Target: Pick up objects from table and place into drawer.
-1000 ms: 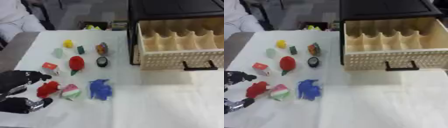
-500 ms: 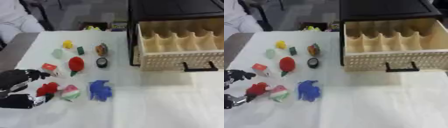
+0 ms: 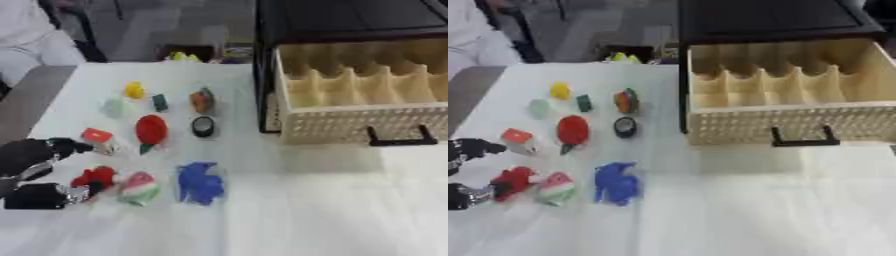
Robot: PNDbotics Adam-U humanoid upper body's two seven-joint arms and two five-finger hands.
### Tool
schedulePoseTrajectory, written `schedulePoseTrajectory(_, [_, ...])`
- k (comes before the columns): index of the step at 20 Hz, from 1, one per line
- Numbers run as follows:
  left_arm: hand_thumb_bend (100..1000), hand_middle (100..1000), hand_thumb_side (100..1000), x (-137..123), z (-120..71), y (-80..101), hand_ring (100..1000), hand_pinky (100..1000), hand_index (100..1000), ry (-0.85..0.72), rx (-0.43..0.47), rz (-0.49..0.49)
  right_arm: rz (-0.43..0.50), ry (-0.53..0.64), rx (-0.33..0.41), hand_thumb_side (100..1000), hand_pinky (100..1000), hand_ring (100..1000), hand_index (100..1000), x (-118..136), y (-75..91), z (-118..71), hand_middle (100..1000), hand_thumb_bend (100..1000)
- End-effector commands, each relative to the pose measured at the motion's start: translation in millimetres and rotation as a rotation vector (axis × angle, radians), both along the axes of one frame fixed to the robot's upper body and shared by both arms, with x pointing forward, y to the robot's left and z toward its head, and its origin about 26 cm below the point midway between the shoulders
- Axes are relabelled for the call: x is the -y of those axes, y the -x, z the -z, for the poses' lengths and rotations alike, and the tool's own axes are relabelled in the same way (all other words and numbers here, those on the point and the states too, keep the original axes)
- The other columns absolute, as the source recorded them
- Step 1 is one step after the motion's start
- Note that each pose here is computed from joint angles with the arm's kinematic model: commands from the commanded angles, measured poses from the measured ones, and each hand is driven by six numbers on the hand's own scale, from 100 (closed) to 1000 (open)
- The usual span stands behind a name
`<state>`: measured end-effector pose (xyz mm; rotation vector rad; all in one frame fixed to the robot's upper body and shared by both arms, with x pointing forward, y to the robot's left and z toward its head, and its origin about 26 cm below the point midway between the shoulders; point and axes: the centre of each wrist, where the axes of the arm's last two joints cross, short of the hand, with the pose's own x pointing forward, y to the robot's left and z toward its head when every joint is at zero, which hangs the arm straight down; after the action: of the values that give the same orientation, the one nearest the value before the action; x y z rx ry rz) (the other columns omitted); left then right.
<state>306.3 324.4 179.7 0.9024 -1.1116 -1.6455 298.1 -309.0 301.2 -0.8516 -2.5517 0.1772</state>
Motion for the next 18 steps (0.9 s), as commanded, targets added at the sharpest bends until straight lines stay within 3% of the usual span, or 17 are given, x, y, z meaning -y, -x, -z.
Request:
schedulePoseTrajectory(1, [479, 853, 992, -5.5, -7.5, -4.0, 854, 708, 1000, -0.032, 0.018, -0.006, 0.000, 0.010, 0.029, 732, 241, 404, 751, 1.2, 4.3, -9.8, 392, 439])
schedulePoseTrajectory(18, [445, 833, 912, -23.1, 5.3, -28.0, 852, 710, 1000, -0.108, 0.015, -0.038, -0.001, -0.006, 0.018, 728, 236, 402, 749, 2.9, 4.3, -7.3, 384, 427])
